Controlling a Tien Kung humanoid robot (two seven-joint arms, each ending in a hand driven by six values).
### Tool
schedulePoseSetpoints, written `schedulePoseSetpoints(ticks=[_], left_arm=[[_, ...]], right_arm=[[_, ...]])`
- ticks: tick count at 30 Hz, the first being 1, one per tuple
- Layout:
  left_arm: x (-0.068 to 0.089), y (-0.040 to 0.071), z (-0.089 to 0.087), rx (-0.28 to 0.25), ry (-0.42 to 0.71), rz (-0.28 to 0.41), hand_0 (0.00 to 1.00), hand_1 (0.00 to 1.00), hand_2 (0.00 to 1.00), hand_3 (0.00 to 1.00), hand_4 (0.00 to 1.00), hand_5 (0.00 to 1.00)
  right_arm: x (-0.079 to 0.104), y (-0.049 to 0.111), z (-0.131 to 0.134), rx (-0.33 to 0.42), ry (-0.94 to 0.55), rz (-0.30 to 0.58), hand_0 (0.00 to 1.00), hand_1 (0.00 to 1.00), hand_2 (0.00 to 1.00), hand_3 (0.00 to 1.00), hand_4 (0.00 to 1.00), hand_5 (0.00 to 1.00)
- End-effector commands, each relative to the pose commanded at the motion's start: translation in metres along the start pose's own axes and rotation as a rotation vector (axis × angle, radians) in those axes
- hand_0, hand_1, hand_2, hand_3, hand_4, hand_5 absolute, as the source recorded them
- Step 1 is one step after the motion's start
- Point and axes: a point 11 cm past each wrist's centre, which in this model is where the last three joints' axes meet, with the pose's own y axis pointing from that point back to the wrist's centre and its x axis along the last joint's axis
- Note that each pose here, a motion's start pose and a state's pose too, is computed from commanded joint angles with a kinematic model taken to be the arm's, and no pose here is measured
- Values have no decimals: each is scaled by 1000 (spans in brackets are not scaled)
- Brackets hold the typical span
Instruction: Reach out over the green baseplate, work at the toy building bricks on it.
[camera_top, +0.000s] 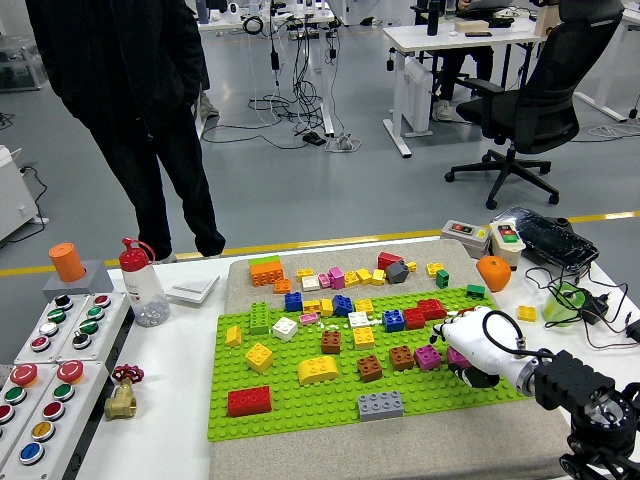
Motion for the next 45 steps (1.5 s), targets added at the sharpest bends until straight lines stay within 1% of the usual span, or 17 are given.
schedulePoseSetpoints(ticks=[4, 5, 10, 11, 16, 17, 32, 45], left_arm=[[0, 0, 0, 0, 1, 1, 638, 603, 611, 463, 355, 992], [1, 0, 0, 0, 2, 1, 638, 603, 611, 461, 355, 993], [1, 0, 0, -1, 4, 2, 638, 603, 611, 461, 355, 993], [1, 0, 0, -1, 4, 2, 638, 603, 611, 462, 355, 993], [1, 0, 1, -2, 5, 2, 638, 603, 611, 462, 355, 993], [1, 0, 1, -2, 5, 2, 638, 604, 610, 461, 354, 992], [1, 1, 4, -8, 7, 2, 637, 604, 610, 459, 354, 994], [1, 1, 6, -12, 9, 1, 638, 604, 610, 458, 355, 993]], right_arm=[[-1, 0, 3, -11, 2, -7, 345, 516, 660, 680, 664, 102], [-1, -1, 4, -15, 3, -10, 261, 454, 660, 679, 664, 100], [-3, -1, 9, -31, 6, -20, 261, 454, 660, 679, 664, 100], [-3, -1, 9, -33, 6, -22, 216, 387, 664, 678, 663, 100], [-4, -2, 12, -44, 9, -30, 216, 387, 664, 678, 663, 100], [-5, -2, 13, -46, 9, -32, 176, 326, 663, 678, 662, 103], [-7, -3, 19, -57, 17, -40, 158, 310, 665, 677, 663, 106], [-9, -7, 12, -32, 28, -65, 154, 313, 662, 675, 664, 104]])
